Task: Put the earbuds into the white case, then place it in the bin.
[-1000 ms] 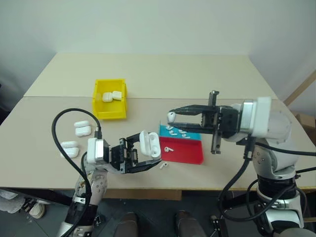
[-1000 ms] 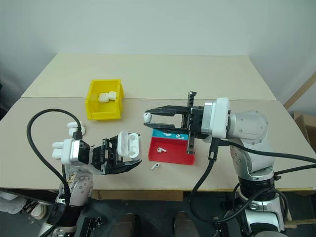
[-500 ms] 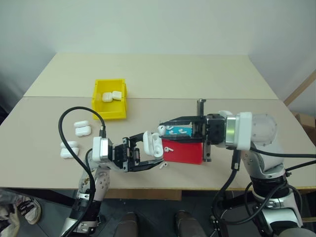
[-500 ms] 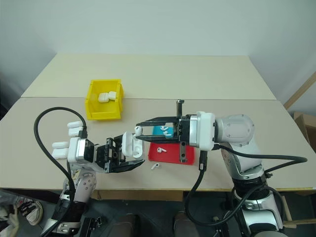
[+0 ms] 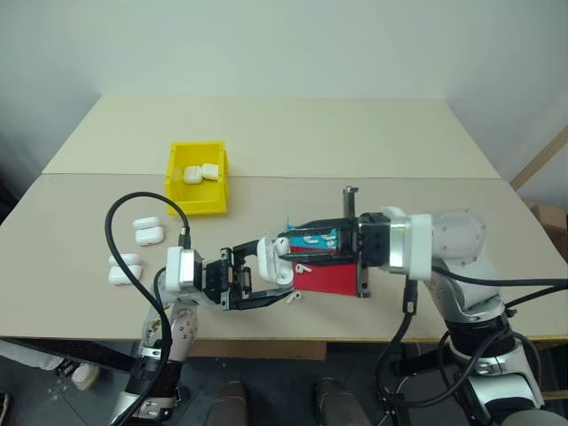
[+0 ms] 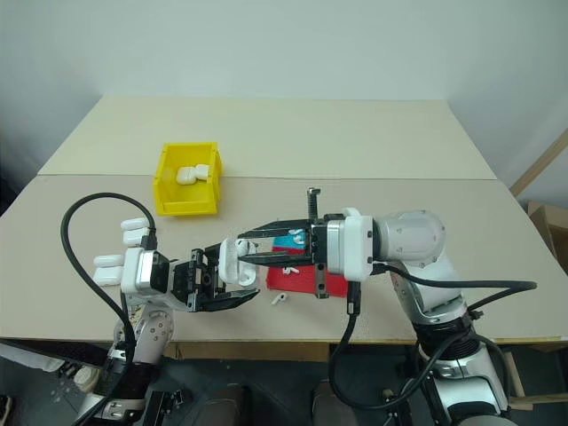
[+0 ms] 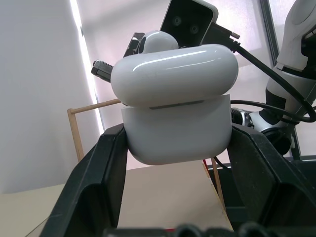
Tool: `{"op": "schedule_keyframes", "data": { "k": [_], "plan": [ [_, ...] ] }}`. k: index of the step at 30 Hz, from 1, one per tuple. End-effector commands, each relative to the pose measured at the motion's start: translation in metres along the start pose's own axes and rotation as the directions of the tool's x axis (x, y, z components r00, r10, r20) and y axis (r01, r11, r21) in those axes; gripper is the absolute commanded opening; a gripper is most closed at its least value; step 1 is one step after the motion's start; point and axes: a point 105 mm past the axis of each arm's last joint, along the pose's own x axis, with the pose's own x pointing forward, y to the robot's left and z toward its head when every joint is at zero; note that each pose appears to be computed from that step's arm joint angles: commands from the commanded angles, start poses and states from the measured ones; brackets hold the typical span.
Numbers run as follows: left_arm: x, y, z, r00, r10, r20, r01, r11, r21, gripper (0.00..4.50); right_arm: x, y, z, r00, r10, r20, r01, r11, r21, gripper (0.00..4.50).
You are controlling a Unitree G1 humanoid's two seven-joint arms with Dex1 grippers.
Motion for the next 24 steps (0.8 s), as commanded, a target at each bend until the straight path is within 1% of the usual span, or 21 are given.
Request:
{"op": "schedule_keyframes", "data": {
  "k": [1,11,17,19,20,22,23,24],
  "plan": [
    [0.002,-0.002,0.004,1.0,-0.016,0.004,0.016,0.999,0.04,2.77,0.0,0.0,0.004,1.0,0.001,0.004,-0.001,0.999,-0.041,0.71],
    [0.003,-0.002,0.004,1.0,-0.019,0.005,0.019,0.999,0.044,2.77,-0.001,0.004,-0.002,1.0,0.005,-0.023,-0.006,0.999,-0.045,0.71],
    [0.002,-0.001,0.003,1.0,-0.018,0.003,0.017,0.999,0.05,2.77,-0.002,0.006,-0.003,0.999,0.036,-0.034,-0.038,0.999,-0.038,0.71],
    [0.002,0.0,0.002,1.0,-0.017,0.002,0.017,0.998,0.053,2.77,-0.001,0.006,-0.005,0.998,0.043,-0.041,-0.044,0.998,-0.033,1.42],
    [0.002,0.0,0.002,1.0,-0.016,0.002,0.016,0.998,0.055,2.77,-0.001,0.007,-0.005,0.998,0.045,-0.043,-0.046,0.998,-0.039,1.6],
    [0.002,0.0,0.002,1.0,-0.015,0.002,0.015,0.998,0.058,2.77,-0.001,0.007,-0.005,0.998,0.045,-0.047,-0.047,0.998,-0.045,2.33],
    [0.001,0.0,0.002,1.0,-0.015,0.001,0.015,0.998,0.058,2.77,-0.001,0.007,-0.006,0.998,0.048,-0.048,-0.05,0.998,-0.043,2.61],
    [0.001,0.0,0.002,1.0,-0.015,0.001,0.015,0.998,0.058,2.77,-0.001,0.007,-0.006,0.998,0.05,-0.048,-0.052,0.998,-0.042,2.61]
  ]
}}
